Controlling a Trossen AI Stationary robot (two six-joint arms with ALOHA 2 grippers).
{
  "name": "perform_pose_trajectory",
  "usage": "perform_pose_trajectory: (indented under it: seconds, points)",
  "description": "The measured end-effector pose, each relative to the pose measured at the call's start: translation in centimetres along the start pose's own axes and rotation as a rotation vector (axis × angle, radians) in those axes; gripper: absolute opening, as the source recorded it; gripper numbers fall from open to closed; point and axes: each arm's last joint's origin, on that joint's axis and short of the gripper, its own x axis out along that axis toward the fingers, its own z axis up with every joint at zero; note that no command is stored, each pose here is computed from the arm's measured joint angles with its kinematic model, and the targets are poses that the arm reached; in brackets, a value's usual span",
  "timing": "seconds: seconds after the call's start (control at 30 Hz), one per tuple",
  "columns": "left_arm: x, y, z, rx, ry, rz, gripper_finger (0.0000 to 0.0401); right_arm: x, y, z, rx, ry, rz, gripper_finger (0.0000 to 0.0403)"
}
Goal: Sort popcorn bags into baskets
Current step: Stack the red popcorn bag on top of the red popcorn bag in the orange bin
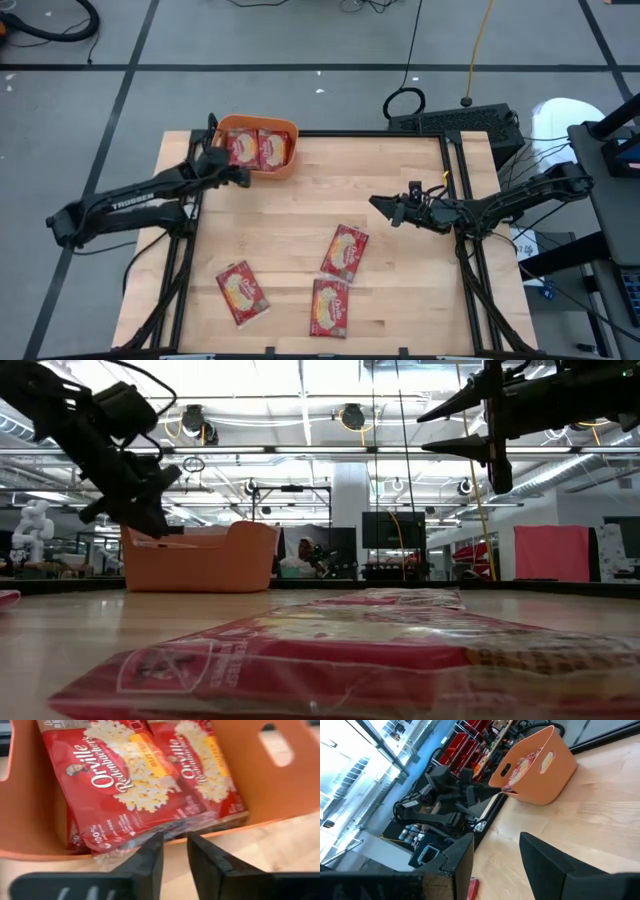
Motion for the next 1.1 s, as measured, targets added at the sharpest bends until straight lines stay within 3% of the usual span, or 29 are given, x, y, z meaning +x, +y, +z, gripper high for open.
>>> perform_pose_trajectory:
  seconds: [0.37,0.6,0.7,0.8,0.97,1.1]
  points:
    - [3.1,0.2,0.6,0.037,-0.022,0.104,0.0011,0.0,0.0,0.0,0.037,0.001,0.002,0.0155]
    - [3.3,1.4,0.6,0.034,-0.025,0.255,0.0008,0.0,0.0,0.0,0.056,0.001,0.002,0.0155]
    - [3.3,1.6,1.0,0.011,-0.06,0.268,0.0016,0.0,0.0,0.0,0.056,0.001,0.002,0.0155]
    - [3.3,1.5,1.4,-0.003,-0.082,0.226,0.0017,0.0,0.0,0.0,0.056,0.001,0.002,0.0155]
    - [1.7,0.1,2.9,-0.001,-0.077,0.046,0.0018,0.0,0.0,-0.1,0.073,0.014,0.009,0.0155]
    - [-1.0,-1.9,5.2,0.095,-0.126,-0.066,0.0019,-0.1,0.3,-0.4,0.166,0.143,0.075,0.0155]
